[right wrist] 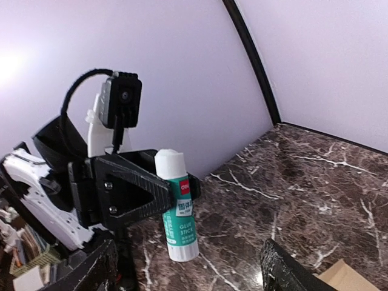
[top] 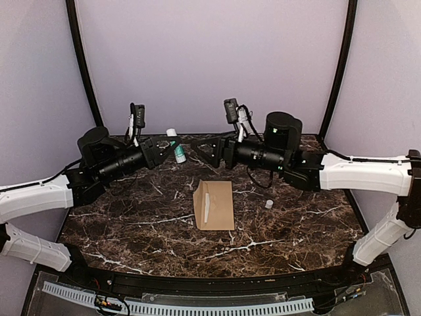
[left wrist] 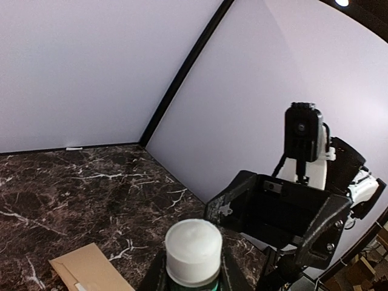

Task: Place the letter into the envelope and seal it
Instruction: Unscrew the solid glue.

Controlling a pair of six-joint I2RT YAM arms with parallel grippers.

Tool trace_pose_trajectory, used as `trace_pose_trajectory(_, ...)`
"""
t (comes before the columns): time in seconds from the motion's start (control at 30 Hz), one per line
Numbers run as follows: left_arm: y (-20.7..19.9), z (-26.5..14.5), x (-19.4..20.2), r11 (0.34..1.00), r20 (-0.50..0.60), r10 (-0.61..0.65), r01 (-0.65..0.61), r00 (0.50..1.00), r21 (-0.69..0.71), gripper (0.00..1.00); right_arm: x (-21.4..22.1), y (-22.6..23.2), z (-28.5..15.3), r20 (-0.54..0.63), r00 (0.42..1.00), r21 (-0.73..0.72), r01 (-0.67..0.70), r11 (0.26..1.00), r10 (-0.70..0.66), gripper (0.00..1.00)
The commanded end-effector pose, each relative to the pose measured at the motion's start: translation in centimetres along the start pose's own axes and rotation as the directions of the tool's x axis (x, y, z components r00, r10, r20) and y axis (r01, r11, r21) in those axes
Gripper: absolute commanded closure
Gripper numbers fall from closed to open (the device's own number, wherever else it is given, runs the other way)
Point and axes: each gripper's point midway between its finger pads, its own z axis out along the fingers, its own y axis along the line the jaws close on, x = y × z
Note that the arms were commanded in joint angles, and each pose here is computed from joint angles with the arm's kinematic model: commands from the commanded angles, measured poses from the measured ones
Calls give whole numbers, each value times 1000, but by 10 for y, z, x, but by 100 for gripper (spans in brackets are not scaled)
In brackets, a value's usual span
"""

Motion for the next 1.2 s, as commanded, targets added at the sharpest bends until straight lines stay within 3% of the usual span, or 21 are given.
trace_pose_trajectory(0.0,36,-1,-4,979,10,-17,19,1000,-204,100,36,-20,21,-151,983,197,134,971,-105,26)
trace_pose_trajectory(0.17,46,2,-1,969,18,-55,58,998,-242,100,58,-11,46,-234,962,211,195,958,-145,35)
trace_pose_trajectory(0.53,43,6,3,975,14,-74,75,997,-211,100,73,-8,75,-278,948,238,223,945,-154,55)
trace_pose_trajectory(0.8,44,1,1,972,27,-66,70,997,-224,100,79,-29,70,-318,940,340,239,910,-128,57)
trace_pose_trajectory(1.0,48,-7,-3,965,40,-36,45,999,-260,100,76,-34,55,-304,946,379,230,896,-114,54)
trace_pose_trajectory(1.17,39,-5,-4,977,36,-15,23,999,-213,100,74,-41,56,-307,945,393,237,889,-116,48)
